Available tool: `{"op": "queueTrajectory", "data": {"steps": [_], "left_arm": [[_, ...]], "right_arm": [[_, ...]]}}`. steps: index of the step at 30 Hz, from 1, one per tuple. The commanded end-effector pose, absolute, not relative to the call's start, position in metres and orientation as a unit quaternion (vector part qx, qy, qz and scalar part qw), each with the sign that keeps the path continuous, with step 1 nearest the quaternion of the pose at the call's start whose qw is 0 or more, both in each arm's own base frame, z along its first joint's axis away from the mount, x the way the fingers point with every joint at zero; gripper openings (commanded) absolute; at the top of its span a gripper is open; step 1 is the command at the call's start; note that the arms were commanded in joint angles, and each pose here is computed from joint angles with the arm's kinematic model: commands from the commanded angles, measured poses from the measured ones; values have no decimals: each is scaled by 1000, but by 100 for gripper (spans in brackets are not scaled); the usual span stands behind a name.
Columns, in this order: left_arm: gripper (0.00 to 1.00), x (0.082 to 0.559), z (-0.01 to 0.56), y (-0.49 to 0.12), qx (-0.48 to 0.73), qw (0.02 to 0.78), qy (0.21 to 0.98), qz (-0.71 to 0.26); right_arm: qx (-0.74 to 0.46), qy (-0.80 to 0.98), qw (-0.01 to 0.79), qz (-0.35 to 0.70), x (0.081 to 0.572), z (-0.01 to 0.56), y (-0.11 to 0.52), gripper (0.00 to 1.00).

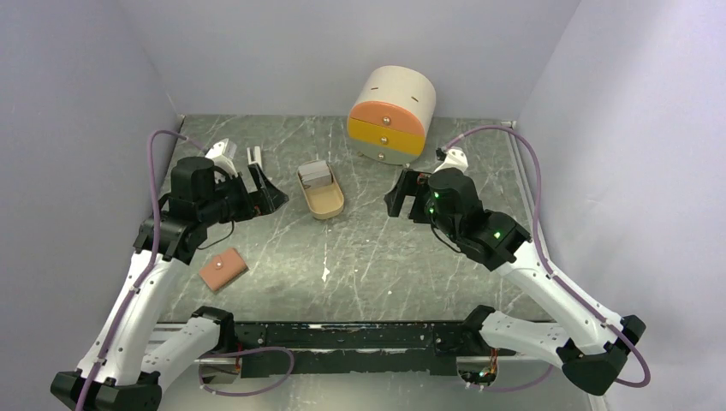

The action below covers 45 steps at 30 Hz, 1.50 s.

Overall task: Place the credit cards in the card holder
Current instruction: Move the card holder to the center of the board.

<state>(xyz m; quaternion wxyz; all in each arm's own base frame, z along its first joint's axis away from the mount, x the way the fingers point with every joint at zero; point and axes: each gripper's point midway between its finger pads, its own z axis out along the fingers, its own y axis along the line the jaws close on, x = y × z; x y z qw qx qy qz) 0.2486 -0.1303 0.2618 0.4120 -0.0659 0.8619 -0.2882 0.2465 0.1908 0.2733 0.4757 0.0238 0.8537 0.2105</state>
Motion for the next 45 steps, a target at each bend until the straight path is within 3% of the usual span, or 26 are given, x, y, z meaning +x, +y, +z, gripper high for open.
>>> {"op": "queueTrajectory", "data": {"steps": [1,11,20,25,33,40,45], "left_arm": [[100,247,261,-131,-69,406,865,-288],[100,265,245,-108,-145,399,878,-220],[88,260,174,-35,-347,299,889,-2],[83,247,137,-9,-442,248,862,22],[89,212,91,41,-572,200,788,104],[92,213,61,57,-587,198,777,115],[86,208,40,50,-575,143,795,126]], "right_arm": [[39,851,486,196,248,277,183,99],[34,852,484,197,250,276,187,100],[32,850,490,192,253,281,186,100],[30,848,492,194,251,280,185,100],[25,844,493,210,248,280,188,100],[18,844,496,205,249,279,187,100],[20,844,498,198,251,283,186,100]]}}
